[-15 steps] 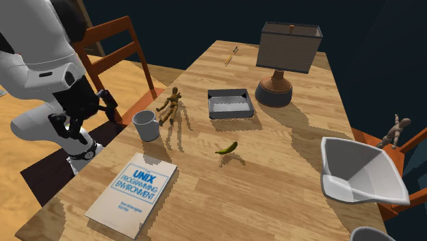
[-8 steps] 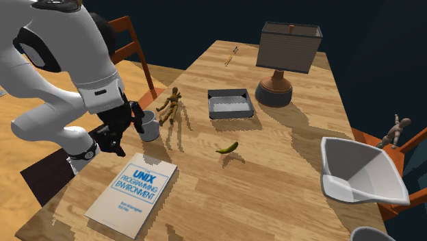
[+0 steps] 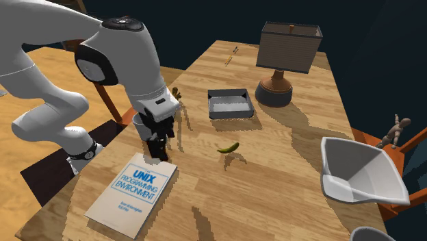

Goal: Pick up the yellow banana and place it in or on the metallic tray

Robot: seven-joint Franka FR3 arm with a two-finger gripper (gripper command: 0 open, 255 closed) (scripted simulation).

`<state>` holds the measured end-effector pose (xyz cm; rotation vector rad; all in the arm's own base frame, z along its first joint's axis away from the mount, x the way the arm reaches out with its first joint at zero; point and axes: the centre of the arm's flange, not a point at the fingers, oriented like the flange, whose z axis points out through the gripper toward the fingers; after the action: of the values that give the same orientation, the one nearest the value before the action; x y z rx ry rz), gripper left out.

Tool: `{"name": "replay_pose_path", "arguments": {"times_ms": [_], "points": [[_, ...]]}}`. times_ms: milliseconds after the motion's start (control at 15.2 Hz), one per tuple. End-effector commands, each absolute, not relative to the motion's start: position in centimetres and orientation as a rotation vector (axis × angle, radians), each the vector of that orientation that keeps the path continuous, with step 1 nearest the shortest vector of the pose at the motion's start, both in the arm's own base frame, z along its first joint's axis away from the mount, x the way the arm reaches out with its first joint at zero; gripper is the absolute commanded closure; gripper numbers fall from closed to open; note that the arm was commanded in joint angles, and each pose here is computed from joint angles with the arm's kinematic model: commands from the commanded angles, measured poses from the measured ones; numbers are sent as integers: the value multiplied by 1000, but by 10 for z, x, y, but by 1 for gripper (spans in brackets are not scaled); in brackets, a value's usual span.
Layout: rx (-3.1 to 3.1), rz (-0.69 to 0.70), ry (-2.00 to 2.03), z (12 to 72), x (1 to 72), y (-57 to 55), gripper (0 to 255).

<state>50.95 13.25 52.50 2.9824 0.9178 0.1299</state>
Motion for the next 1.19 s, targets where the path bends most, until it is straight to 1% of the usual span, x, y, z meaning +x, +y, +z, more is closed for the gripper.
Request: {"name": "replay_pose_path", "arguments": {"times_ms": [0, 462, 924, 1122], "points": [[2956, 125, 1004, 515, 528, 151, 0], [2848, 109, 1291, 485, 579, 221, 0], [2712, 91, 1566, 453, 616, 300, 0], [2711, 91, 1568, 442, 617, 301, 0]]}}
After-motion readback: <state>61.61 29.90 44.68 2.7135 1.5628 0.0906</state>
